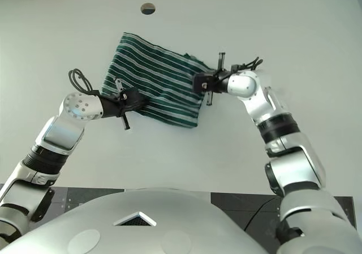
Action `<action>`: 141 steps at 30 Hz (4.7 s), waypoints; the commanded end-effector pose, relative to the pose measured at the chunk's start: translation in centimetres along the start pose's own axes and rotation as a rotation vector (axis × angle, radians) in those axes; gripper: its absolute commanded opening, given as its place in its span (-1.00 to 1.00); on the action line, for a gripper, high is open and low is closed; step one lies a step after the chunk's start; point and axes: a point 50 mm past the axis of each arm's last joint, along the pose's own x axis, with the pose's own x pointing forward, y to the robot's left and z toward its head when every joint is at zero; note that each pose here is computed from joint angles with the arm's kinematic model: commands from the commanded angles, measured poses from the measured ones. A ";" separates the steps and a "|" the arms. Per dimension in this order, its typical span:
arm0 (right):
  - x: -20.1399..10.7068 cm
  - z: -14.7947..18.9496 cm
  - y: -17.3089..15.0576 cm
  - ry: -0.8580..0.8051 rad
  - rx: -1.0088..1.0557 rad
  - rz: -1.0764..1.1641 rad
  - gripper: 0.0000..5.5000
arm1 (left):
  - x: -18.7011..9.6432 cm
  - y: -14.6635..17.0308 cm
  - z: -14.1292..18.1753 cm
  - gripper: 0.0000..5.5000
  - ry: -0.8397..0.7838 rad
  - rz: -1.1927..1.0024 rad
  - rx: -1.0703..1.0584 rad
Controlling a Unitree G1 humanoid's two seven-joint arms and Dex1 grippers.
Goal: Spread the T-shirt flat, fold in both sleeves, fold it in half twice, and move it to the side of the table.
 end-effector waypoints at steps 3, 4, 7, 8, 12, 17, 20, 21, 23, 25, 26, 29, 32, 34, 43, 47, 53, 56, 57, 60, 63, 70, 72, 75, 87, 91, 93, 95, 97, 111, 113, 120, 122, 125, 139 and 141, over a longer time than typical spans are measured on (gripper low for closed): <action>-5.0 3.7 6.8 -0.099 0.006 0.394 -0.96 | -0.9 -0.2 -1.8 -0.95 0.055 -0.021 -0.038; -5.4 4.5 7.0 -0.124 0.014 0.397 -0.96 | -0.8 -0.3 -1.7 -0.95 0.045 -0.022 -0.035; -6.0 6.6 8.6 -0.185 0.010 0.456 -0.96 | -0.8 -0.3 -1.4 -0.95 0.011 -0.025 -0.022; -6.1 7.0 9.0 -0.192 0.009 0.470 -0.96 | -0.8 -0.3 -1.4 -0.95 0.005 -0.026 -0.018; -5.9 7.6 9.7 -0.204 0.013 0.463 -0.96 | -1.1 -0.2 -1.2 -0.95 -0.013 -0.016 -0.013; -6.2 7.2 9.4 -0.195 0.041 0.424 -0.96 | -1.1 -0.2 -1.5 -0.95 -0.013 -0.009 -0.011; -6.3 7.3 8.9 -0.218 0.061 0.380 -0.96 | -1.0 0.1 -1.4 -0.95 -0.027 0.013 -0.002; -6.4 7.5 8.5 -0.237 0.059 0.343 -0.96 | -1.1 0.2 -1.2 -0.95 -0.041 0.032 0.011; -6.9 8.0 6.8 -0.308 0.043 0.206 -0.96 | -1.7 0.8 0.0 -0.95 -0.161 0.099 0.074; -7.9 8.2 4.8 -0.382 0.018 0.054 -0.96 | -3.3 1.0 1.7 -0.95 -0.338 0.154 0.116; -8.3 8.0 4.3 -0.396 0.018 0.022 -0.96 | -4.1 1.0 2.3 -0.95 -0.399 0.163 0.124; -9.5 7.3 3.3 -0.388 -0.030 -0.029 -0.89 | -6.3 0.6 2.7 -0.85 -0.486 0.153 0.141; -10.0 4.6 4.1 -0.203 -0.225 0.019 -0.73 | -8.0 -0.4 1.6 -0.69 -0.425 0.103 0.189; -10.5 3.0 4.8 -0.113 -0.313 0.082 -0.59 | -8.5 -1.3 0.1 -0.57 -0.315 0.074 0.247; -11.0 0.2 5.8 0.003 -0.510 0.211 -0.23 | -8.0 -3.2 -5.0 -0.21 0.084 -0.025 0.578; -9.1 1.0 6.9 -0.081 -0.570 0.214 -0.23 | -7.4 -4.5 -5.0 -0.21 0.043 -0.087 0.576; -7.3 2.2 7.6 -0.180 -0.626 0.182 -0.23 | -6.6 -5.3 -4.4 -0.21 -0.020 -0.119 0.578; -6.7 2.6 7.9 -0.215 -0.650 0.181 -0.23 | -6.0 -5.8 -3.9 -0.21 -0.053 -0.143 0.581; -6.5 2.8 8.0 -0.226 -0.657 0.180 -0.23 | -5.9 -5.9 -3.8 -0.21 -0.064 -0.149 0.584; -6.1 3.2 8.3 -0.251 -0.667 0.190 -0.23 | -5.4 -6.2 -3.3 -0.21 -0.087 -0.167 0.589; -5.9 3.1 8.7 -0.251 -0.677 0.230 -0.38 | -5.0 -6.4 -3.2 -0.20 -0.098 -0.193 0.592; -5.8 2.9 9.2 -0.240 -0.663 0.273 -0.87 | -4.8 -6.7 -3.2 -0.52 -0.098 -0.258 0.599; -5.8 2.9 9.3 -0.238 -0.647 0.276 -0.96 | -4.9 -6.8 -3.2 -0.64 -0.097 -0.279 0.601; -5.8 3.0 9.5 -0.247 -0.588 0.275 -0.96 | -4.9 -6.8 -3.1 -0.86 -0.097 -0.302 0.600; -8.2 6.3 12.0 -0.419 0.006 0.428 -0.96 | -7.1 -6.5 -3.1 -0.96 -0.113 -0.401 0.459; -8.1 5.9 10.3 -0.403 0.079 0.350 -0.96 | -7.4 -6.2 -2.0 -0.96 -0.181 -0.390 0.399; -8.1 5.8 9.3 -0.409 0.128 0.299 -0.96 | -7.4 -5.6 -1.4 -0.96 -0.215 -0.353 0.344; -8.2 5.9 8.4 -0.430 0.186 0.246 -0.96 | -7.1 -4.6 -0.8 -0.96 -0.232 -0.278 0.297; -8.3 5.7 7.5 -0.424 0.257 0.199 -0.96 | -6.5 -2.9 -0.3 -0.96 -0.213 -0.164 0.234; -7.7 2.6 3.8 -0.246 0.726 0.051 -0.96 | -2.6 3.4 1.6 -0.96 -0.138 0.153 -0.212; -7.8 2.5 3.4 -0.254 0.815 0.065 -0.96 | -2.2 3.8 1.8 -0.96 -0.140 0.157 -0.240; -8.3 3.0 2.7 -0.287 0.901 0.089 -0.96 | -2.0 3.8 2.1 -0.96 -0.173 0.133 -0.227; -8.2 2.5 2.3 -0.279 0.984 0.082 -0.96 | -1.5 3.7 2.0 -0.96 -0.157 0.124 -0.245; -7.8 1.7 1.8 -0.253 1.135 0.071 -0.96 | -0.5 3.8 2.2 -0.96 -0.148 0.117 -0.281; -6.5 -2.8 -0.5 -0.128 1.585 -0.211 -0.34 | 1.9 8.2 2.5 -0.61 -0.208 0.277 -0.717; -6.9 -2.9 -1.2 -0.154 1.612 -0.248 -0.24 | 1.9 8.4 2.1 -0.61 -0.199 0.298 -0.731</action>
